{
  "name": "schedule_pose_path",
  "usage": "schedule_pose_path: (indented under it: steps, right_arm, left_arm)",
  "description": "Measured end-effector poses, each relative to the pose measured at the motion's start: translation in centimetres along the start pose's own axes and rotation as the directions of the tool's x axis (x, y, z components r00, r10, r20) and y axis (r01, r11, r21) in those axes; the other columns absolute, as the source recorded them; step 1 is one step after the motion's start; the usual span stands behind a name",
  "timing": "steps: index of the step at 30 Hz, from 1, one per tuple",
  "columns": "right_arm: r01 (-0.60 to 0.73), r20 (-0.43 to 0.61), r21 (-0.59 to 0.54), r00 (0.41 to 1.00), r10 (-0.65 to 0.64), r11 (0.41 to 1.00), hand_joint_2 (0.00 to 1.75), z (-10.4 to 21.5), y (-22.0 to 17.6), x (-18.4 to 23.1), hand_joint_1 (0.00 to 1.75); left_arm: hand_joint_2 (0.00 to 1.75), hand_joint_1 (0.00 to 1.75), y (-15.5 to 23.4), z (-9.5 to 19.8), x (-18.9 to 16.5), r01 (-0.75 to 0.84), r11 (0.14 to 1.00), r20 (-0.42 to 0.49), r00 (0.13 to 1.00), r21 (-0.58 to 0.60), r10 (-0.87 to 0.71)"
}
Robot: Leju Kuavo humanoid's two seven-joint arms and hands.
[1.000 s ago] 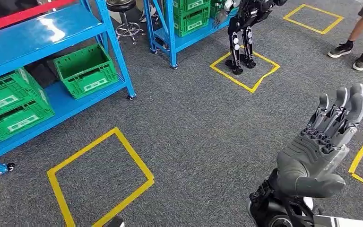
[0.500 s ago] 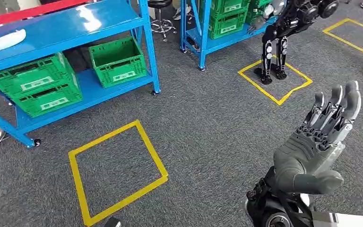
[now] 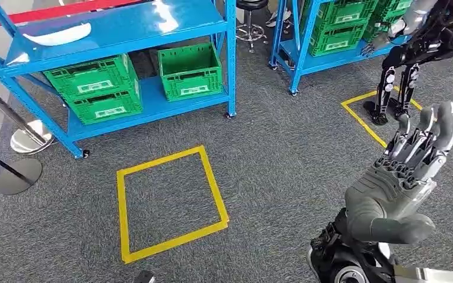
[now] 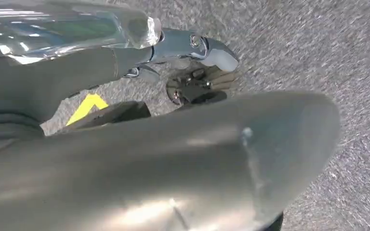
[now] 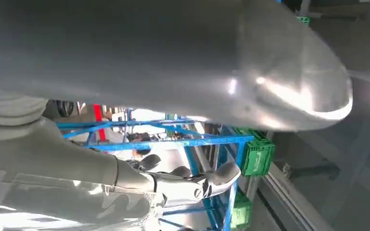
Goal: Take the parts from the cabinet and place them on the table.
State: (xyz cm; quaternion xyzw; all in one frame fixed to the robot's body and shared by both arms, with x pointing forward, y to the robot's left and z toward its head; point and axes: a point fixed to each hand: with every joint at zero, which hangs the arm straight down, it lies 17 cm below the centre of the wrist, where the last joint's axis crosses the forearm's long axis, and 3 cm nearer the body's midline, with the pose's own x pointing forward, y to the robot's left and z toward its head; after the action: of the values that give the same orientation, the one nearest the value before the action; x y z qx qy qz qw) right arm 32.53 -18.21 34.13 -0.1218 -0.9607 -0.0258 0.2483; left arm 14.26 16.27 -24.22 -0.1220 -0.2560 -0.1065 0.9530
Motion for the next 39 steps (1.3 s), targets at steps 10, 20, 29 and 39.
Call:
schedule_pose_path:
  steps: [10, 20, 29, 39]
  right_arm:
    - [-0.04, -0.013, 0.027, 0.999, 0.04, 0.999, 0.0, 0.7, 0.6, -1.1, 0.0]
    - [-0.289, -0.562, 0.38, 0.682, 0.467, 0.879, 0.0, 17.8, -3.2, -25.3, 0.0]
    - [-0.049, -0.666, 0.746, -0.095, 0.74, 0.664, 0.0, 44.8, -12.9, -26.5, 0.0]
    - [0.054, -0.582, 0.782, -0.293, 0.759, 0.621, 0.0, 52.7, -17.7, -22.1, 0.0]
  left_arm:
    - [0.0, 0.0, 0.4, -0.1, 0.5, 0.009, 1.0, 0.007, 1.0, 0.004, -0.009]
    - [0.0, 0.0, -0.4, -0.3, 1.0, 0.034, 0.999, 0.007, 0.999, -0.02, -0.034]
    - [0.0, 0.0, -0.4, -0.2, 0.3, 0.023, 0.999, -0.011, 1.0, -0.022, -0.024]
    - [1.75, 0.0, 0.0, -0.2, 0.4, 0.014, 1.0, -0.009, 1.0, -0.002, -0.014]
